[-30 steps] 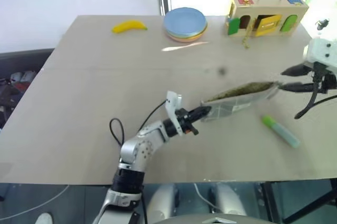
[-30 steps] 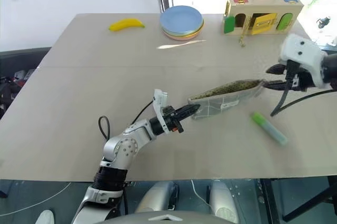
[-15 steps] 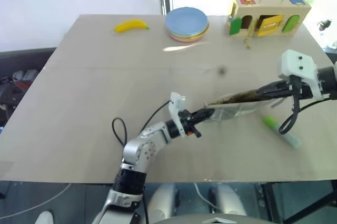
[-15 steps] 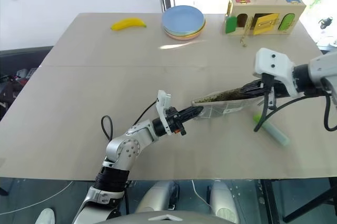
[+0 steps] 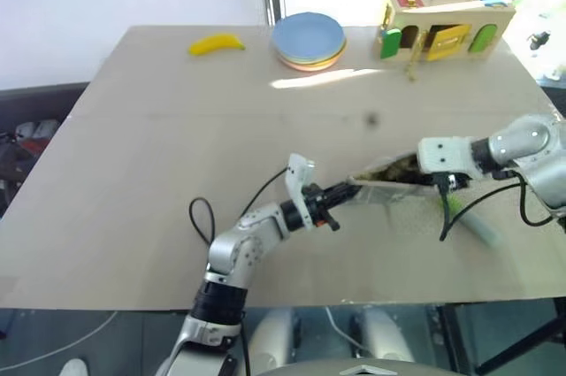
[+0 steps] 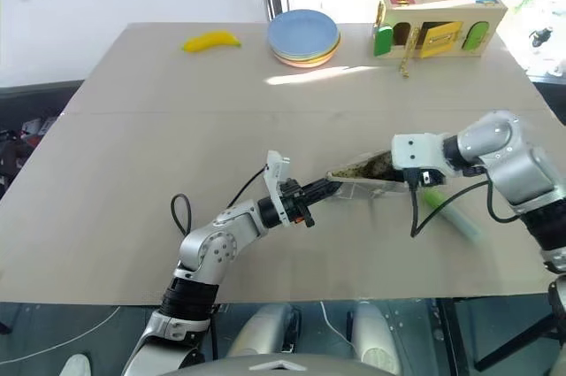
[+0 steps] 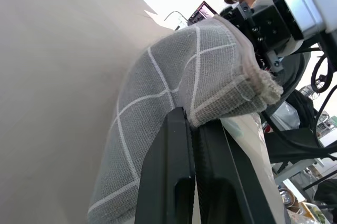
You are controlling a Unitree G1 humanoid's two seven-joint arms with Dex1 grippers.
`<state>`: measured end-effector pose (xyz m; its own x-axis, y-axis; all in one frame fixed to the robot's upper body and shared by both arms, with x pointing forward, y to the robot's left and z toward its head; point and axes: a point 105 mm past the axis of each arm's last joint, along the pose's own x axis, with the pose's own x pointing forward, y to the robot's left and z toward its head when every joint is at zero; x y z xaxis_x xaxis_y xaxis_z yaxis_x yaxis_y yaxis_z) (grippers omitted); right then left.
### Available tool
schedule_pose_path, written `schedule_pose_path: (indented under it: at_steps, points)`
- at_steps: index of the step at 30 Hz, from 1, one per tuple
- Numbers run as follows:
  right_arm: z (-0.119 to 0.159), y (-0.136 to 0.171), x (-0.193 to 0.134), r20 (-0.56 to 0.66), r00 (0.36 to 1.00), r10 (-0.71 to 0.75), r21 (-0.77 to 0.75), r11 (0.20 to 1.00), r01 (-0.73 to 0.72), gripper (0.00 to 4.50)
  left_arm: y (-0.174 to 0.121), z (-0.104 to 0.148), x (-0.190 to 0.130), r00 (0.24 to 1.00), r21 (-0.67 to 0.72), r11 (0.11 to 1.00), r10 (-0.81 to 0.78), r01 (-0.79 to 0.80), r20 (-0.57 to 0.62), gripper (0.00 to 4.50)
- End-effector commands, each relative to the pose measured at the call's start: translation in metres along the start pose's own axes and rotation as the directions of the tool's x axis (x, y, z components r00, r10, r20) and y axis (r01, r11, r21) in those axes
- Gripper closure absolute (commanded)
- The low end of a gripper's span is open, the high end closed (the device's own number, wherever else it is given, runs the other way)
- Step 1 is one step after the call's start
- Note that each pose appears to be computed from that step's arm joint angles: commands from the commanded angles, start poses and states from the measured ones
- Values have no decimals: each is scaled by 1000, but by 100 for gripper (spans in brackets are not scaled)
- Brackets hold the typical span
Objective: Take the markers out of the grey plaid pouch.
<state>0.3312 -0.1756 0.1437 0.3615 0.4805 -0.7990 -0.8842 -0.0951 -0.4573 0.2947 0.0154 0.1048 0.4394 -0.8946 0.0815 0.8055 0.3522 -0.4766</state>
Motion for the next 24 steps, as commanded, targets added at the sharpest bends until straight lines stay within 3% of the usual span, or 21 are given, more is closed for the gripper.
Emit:
schedule_pose_path:
  at_steps: [1,10,12,13,14,20,21,24]
  points:
    - [-8,-7,3,-52,999,-9,-31,999,7,2,4,4,-3,1000,15,1000,26,-26,18,450]
    - [-9,-2,24,-65,996,53,-63,996,-57,2,5,4,-3,999,13,999,37,-37,21,450]
    - [-5,1,29,-46,996,71,-67,995,-74,87,5,4,-3,999,13,999,36,-36,22,450]
    - [-2,2,30,-38,996,77,-69,994,-80,87,5,4,-2,999,12,999,35,-35,22,450]
    - [-1,2,32,-34,996,85,-72,994,-87,160,5,4,-2,999,11,999,34,-35,22,450]
    - [10,-2,31,-24,994,104,-115,988,-106,402,6,3,0,999,6,999,32,-32,22,450]
    - [11,-3,31,-24,995,101,-118,988,-103,424,6,3,0,999,5,999,33,-33,22,450]
    - [8,-4,35,-43,994,103,-123,986,-108,424,6,3,1,999,5,999,33,-33,25,450]
